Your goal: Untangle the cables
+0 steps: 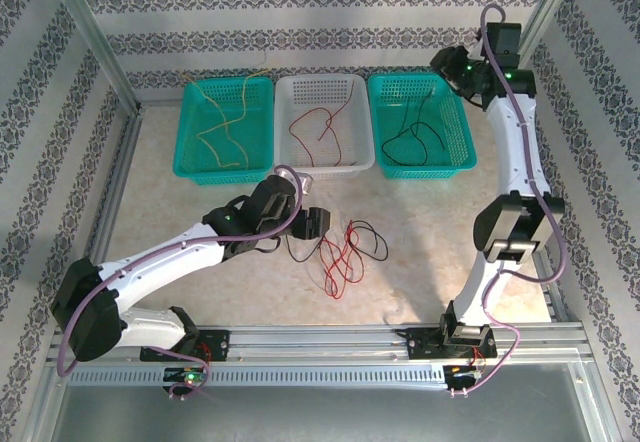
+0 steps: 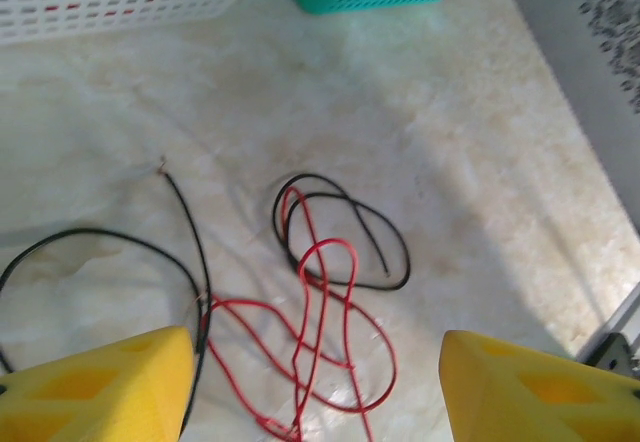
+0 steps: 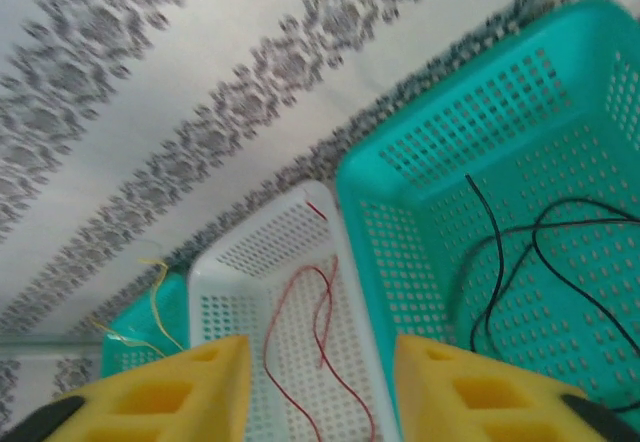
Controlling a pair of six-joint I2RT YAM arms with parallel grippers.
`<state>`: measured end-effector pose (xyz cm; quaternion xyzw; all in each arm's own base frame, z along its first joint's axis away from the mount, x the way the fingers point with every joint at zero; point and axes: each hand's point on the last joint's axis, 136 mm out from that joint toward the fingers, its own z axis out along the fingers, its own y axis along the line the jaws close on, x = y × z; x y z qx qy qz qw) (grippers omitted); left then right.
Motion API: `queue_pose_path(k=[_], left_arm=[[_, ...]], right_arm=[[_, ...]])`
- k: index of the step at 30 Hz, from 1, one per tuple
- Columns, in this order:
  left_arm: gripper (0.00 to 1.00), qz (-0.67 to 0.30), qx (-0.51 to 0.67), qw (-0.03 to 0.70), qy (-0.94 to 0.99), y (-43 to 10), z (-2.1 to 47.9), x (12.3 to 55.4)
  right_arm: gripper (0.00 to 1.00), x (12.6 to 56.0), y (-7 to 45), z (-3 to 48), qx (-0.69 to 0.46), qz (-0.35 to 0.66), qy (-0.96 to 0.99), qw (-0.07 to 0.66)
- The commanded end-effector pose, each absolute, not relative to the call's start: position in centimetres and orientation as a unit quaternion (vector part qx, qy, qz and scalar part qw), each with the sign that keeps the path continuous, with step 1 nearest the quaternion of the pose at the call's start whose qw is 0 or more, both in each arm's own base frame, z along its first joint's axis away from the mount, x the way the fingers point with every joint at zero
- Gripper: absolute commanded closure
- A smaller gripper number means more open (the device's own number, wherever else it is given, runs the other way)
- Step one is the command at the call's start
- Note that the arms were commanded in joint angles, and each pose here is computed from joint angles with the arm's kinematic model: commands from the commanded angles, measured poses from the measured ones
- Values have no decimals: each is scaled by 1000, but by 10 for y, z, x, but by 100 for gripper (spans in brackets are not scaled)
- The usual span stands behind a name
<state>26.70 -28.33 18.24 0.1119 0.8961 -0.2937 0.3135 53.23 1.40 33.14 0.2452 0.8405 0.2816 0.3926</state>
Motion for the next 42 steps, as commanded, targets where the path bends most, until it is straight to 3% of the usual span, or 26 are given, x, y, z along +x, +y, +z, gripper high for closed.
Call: queue_pose_path(k=[1,4,10,16,23,29,35,42], left_arm=[[34,-261,113,306,909,-267,182,268],[35,-273,87,294,912,-262,177,272],[46,-319,51,262,909,-268,169,281],[48,-342,36,273,898,-267,185,285],[52,-358,21,275,892,-261,191,286],[54,-365,10,271,891,-261,188,285],[56,-375,3,260,890,-260,183,277],[55,-369,8,265,891,-253,185,270]], right_arm=[[53,508,33,336,219,283,854,378],[51,480,55,330,192,268,866,377],[50,397,110,292,126,248,893,354],[51,309,160,216,50,223,929,291],[51,246,188,122,22,213,957,197],[54,229,197,79,4,193,971,142],[54,245,198,68,4,178,972,152],[60,261,200,55,4,164,976,142]])
